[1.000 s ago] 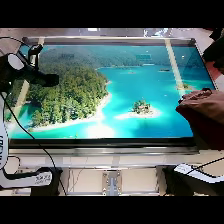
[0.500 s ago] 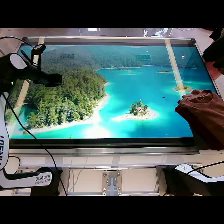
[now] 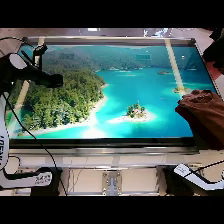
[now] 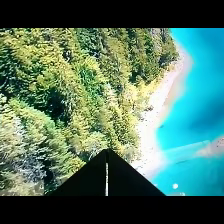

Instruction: Fold the shirts.

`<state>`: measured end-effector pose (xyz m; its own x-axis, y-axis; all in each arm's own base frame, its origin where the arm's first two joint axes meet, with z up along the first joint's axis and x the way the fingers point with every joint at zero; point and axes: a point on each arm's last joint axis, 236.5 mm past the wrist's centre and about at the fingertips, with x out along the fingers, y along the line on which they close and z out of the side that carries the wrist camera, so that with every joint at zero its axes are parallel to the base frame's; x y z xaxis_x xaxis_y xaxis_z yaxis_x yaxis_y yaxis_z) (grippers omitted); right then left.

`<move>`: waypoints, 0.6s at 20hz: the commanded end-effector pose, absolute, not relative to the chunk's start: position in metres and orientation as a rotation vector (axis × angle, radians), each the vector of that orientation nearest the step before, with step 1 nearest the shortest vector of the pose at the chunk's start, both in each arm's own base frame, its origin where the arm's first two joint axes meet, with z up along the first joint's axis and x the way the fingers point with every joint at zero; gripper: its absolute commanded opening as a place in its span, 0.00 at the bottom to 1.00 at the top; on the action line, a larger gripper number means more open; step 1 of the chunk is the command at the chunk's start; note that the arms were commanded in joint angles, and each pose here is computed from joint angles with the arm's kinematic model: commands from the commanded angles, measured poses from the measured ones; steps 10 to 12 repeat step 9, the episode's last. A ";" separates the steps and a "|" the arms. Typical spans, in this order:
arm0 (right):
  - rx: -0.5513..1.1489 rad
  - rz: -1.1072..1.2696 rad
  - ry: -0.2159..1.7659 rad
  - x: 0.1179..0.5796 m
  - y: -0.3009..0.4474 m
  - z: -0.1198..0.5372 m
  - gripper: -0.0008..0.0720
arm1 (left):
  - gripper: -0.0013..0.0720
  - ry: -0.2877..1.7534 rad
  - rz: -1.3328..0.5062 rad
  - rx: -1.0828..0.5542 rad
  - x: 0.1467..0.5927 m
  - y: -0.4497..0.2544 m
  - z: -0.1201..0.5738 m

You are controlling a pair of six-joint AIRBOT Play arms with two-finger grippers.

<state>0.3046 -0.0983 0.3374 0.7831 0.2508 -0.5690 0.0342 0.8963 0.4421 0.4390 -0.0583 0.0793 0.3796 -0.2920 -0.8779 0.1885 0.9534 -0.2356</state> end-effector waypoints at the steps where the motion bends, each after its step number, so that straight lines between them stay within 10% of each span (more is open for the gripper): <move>1: 0.395 0.176 0.668 0.311 -0.081 0.340 0.04 | 0.03 1.161 -0.315 -0.104 0.435 -0.059 0.077; 12: 0.395 0.173 0.666 0.311 -0.081 0.340 0.04 | 0.03 1.161 -0.315 -0.104 0.435 -0.059 0.077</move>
